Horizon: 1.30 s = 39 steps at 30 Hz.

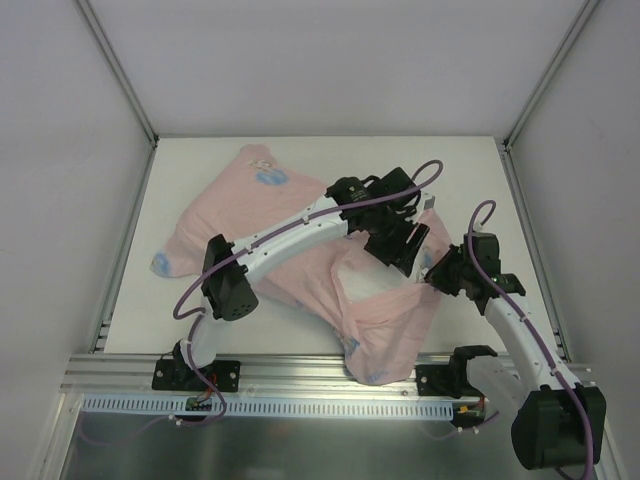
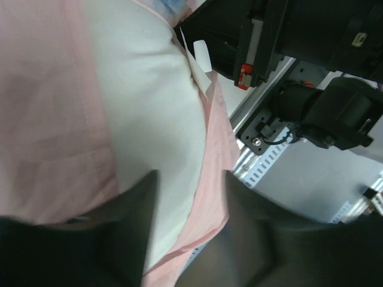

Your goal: Remove the pillowcase from the pillow

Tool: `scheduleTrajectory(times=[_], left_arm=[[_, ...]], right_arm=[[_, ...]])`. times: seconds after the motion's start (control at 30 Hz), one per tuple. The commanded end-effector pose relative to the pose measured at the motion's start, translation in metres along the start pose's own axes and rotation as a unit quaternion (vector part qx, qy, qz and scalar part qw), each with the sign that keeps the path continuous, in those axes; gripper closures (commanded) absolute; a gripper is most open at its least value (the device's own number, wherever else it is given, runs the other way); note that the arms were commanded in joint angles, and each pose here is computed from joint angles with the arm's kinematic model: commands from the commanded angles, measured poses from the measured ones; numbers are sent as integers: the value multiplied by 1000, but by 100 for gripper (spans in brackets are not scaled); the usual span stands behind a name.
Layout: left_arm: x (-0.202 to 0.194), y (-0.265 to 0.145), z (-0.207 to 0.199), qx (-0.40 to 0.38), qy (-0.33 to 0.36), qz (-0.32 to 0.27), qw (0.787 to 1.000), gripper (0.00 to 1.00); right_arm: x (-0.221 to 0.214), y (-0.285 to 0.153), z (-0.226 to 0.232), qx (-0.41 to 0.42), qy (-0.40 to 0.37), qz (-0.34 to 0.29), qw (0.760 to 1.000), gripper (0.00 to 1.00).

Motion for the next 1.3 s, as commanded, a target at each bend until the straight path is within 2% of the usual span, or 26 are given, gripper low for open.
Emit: scheduleTrajectory(times=[0.0, 0.1, 0.23, 0.27, 0.37, 0.47, 0.57, 0.7, 0.77, 0.9, 1.03, 1.1, 1.27], left_arm=[[-10, 7, 18, 24, -10, 21, 999, 39], [-13, 3, 51, 64, -32, 23, 997, 37], [-11, -15, 97, 161, -48, -3, 986, 40], [-8, -21, 113, 212, -50, -19, 976, 40], [2, -39, 143, 295, -84, -58, 950, 41], [13, -58, 159, 330, -124, -100, 931, 41], [21, -64, 162, 324, -134, -121, 929, 40], [26, -48, 146, 268, -113, -99, 952, 39], [26, -46, 133, 263, -87, -99, 956, 40], [28, -50, 77, 266, -18, -132, 955, 39], [37, -72, 48, 259, -7, -182, 949, 37], [36, -72, 38, 252, 2, -184, 950, 37], [27, -44, 8, 228, 84, -153, 958, 34]], right_arm=[[-8, 2, -7, -13, 8, 21, 1000, 99], [-10, 2, -9, -14, 9, 23, 1000, 99], [-12, 3, -12, -18, 9, 23, 1000, 99], [-12, 4, -12, -18, 9, 23, 1000, 99], [-14, 6, -15, -22, 10, 27, 999, 99], [-15, 5, -15, -23, 11, 26, 999, 99], [-15, 5, -16, -22, 9, 23, 999, 99], [-15, 5, -15, -19, 9, 27, 999, 99], [-14, 4, -14, -17, 9, 24, 1000, 99], [-12, 3, -12, -14, 8, 21, 1000, 99], [-12, 3, -10, -10, 9, 23, 1000, 99], [-11, 4, -9, -8, 8, 21, 1000, 99], [-13, 6, -10, -7, 12, 27, 1000, 99]])
Point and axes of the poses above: each gripper's point midway between its finger pads, its own y axis out along the fingers, its own z axis along the line the jaws close on, x = y × z, the point moved 5 cm from there along -y, back along the fingers, and after that the axes turned 2 degrees about y, right-handed, at the moved point
